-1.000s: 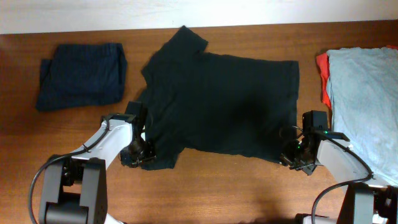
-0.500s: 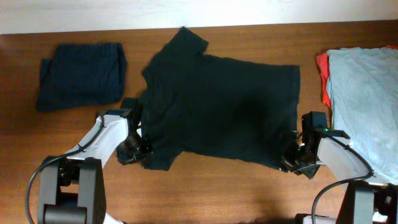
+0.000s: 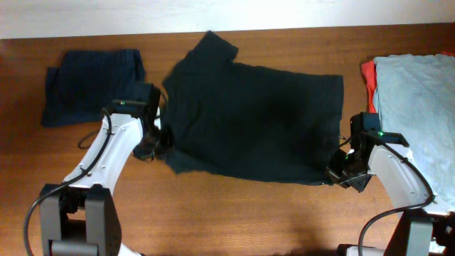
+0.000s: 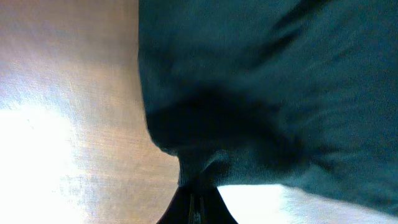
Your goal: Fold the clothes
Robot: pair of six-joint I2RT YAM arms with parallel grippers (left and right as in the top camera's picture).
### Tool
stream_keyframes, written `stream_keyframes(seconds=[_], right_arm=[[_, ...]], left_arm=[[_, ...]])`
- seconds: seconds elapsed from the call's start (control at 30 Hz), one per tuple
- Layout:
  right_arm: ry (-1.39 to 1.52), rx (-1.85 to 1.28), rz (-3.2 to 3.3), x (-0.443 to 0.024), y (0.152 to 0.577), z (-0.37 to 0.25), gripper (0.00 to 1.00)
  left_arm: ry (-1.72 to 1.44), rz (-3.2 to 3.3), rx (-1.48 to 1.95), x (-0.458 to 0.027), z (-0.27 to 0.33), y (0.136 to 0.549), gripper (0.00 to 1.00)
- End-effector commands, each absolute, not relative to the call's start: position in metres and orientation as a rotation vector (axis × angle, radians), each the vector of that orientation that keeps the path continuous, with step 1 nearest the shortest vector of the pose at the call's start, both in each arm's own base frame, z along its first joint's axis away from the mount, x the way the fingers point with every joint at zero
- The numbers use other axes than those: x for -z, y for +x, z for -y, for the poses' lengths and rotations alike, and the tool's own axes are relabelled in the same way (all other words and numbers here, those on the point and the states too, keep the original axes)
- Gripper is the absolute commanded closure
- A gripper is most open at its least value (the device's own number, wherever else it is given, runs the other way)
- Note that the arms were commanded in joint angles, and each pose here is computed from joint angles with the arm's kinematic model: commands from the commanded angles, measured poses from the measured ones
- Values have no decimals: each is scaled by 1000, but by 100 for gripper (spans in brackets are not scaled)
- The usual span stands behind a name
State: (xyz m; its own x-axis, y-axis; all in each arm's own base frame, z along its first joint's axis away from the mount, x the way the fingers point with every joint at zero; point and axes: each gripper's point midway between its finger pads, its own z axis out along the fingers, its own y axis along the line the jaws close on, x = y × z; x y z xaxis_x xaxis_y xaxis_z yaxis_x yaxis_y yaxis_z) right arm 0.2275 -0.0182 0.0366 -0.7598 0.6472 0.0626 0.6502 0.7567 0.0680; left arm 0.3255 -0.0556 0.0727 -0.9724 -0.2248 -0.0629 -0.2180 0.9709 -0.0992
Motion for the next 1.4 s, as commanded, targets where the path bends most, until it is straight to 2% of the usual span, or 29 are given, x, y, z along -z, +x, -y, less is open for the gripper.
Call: stream_keyframes(seconds=[0.0, 0.53, 0.87, 1.07, 1.37], right_arm=[[-1075, 119, 2949, -46, 239, 22, 96], [-1114, 175, 3079, -78, 282, 28, 96], [-1145, 215, 3183, -84, 309, 32, 96], [-1167, 163, 3207, -84, 313, 39, 96], [-1188, 124, 3242, -86, 320, 46, 96]], left_arm=[[-316, -2962, 156, -97, 56, 349, 99], [-245, -2687, 275, -143, 76, 415, 99], [-115, -2509, 345, -168, 118, 447, 99], [-110, -2476, 295, -169, 118, 454, 99], [-110, -2486, 294, -146, 122, 469, 100]])
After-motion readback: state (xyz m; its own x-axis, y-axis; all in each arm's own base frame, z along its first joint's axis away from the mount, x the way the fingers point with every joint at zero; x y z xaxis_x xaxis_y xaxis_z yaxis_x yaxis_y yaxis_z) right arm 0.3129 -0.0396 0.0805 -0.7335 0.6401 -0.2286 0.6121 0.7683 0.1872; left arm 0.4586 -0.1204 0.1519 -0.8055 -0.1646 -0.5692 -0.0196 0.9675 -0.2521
